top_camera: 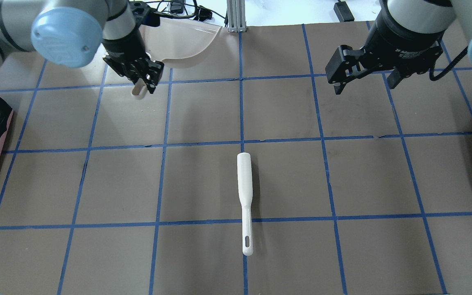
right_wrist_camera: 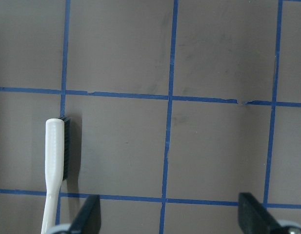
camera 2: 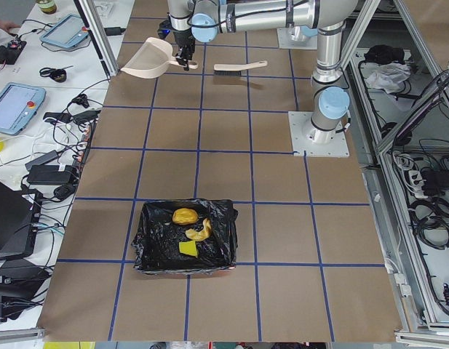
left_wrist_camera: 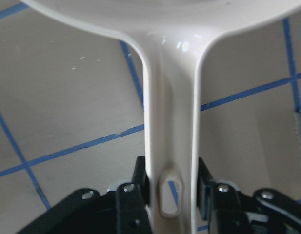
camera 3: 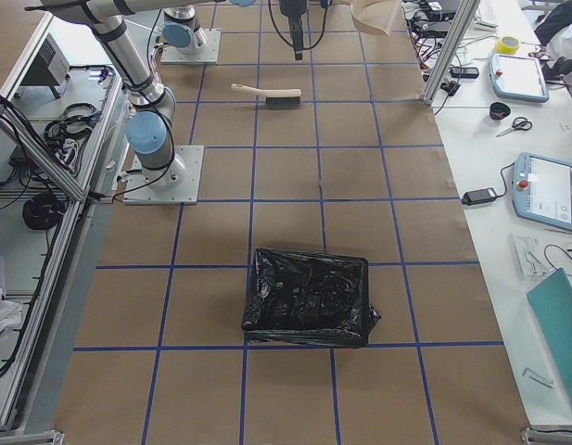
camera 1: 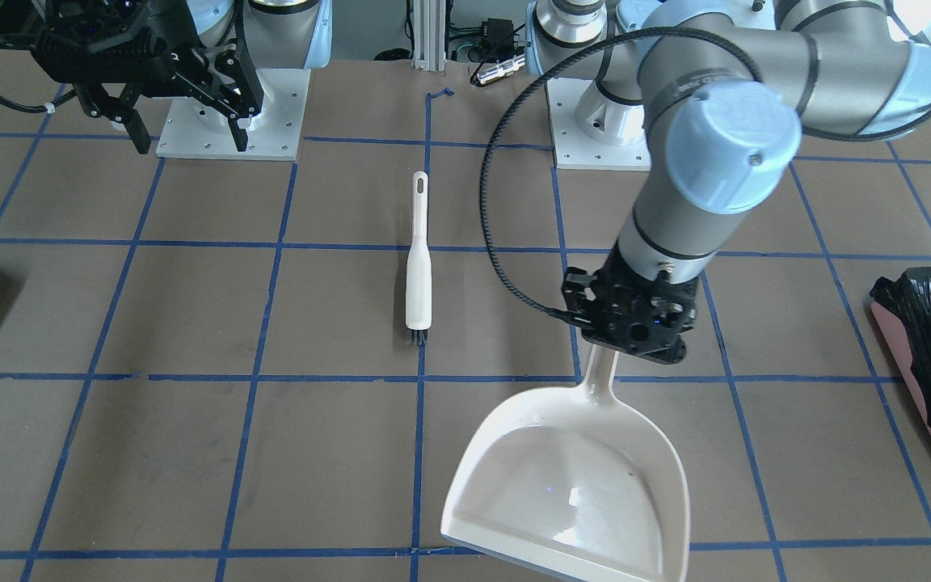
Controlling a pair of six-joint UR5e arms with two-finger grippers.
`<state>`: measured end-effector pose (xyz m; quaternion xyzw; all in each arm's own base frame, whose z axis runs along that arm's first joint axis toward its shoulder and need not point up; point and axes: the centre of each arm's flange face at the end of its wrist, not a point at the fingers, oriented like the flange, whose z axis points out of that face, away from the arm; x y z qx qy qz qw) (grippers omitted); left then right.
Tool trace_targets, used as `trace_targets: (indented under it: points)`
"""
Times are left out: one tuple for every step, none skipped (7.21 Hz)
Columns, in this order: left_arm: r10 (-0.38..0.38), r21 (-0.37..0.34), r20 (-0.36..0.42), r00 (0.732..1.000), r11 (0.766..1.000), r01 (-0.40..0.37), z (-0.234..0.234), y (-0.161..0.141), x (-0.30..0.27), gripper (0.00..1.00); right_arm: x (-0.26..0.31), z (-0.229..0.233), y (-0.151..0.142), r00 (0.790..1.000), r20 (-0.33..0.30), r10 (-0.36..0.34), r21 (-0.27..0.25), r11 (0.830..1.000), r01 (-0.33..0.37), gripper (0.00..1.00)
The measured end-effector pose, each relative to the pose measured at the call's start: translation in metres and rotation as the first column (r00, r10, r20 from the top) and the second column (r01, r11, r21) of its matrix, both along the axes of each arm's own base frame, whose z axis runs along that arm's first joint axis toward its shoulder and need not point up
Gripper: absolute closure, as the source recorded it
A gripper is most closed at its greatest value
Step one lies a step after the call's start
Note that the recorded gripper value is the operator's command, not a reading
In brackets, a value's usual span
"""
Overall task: Sweep and dump trash in nearest bin
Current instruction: 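Carry the empty dustpan with the left gripper back above the brush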
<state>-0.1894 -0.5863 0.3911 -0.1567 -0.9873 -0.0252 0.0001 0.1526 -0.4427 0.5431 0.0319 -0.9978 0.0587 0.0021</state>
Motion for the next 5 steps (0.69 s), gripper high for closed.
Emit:
trace_targets:
  points:
    - [0.018,0.033,-0.009,1.0,0.999,-0.018,-0.016,0.012,-0.033,1.0,0.0,0.0,0.0,1.0,-0.001,0.001,0.003,1.0,-0.001,0.0]
    - [0.034,0.059,-0.007,0.999,0.998,-0.033,-0.031,0.022,-0.064,1.0,0.0,0.0,0.0,1.0,-0.002,0.002,0.004,1.0,-0.002,0.0]
    - [0.038,0.083,-0.003,0.999,0.996,-0.037,-0.045,0.03,-0.09,1.0,0.0,0.0,0.0,1.0,-0.002,0.002,0.004,1.0,-0.002,0.0]
    - [0.048,0.105,0.003,0.999,0.993,-0.048,-0.059,0.036,-0.11,1.0,0.0,0.0,0.001,1.0,-0.001,0.003,0.004,1.0,-0.003,0.0]
    - [0.072,0.123,0.016,0.997,0.99,-0.074,-0.073,0.041,-0.127,1.0,0.0,0.0,0.002,1.0,-0.001,0.003,0.006,1.0,-0.003,0.0]
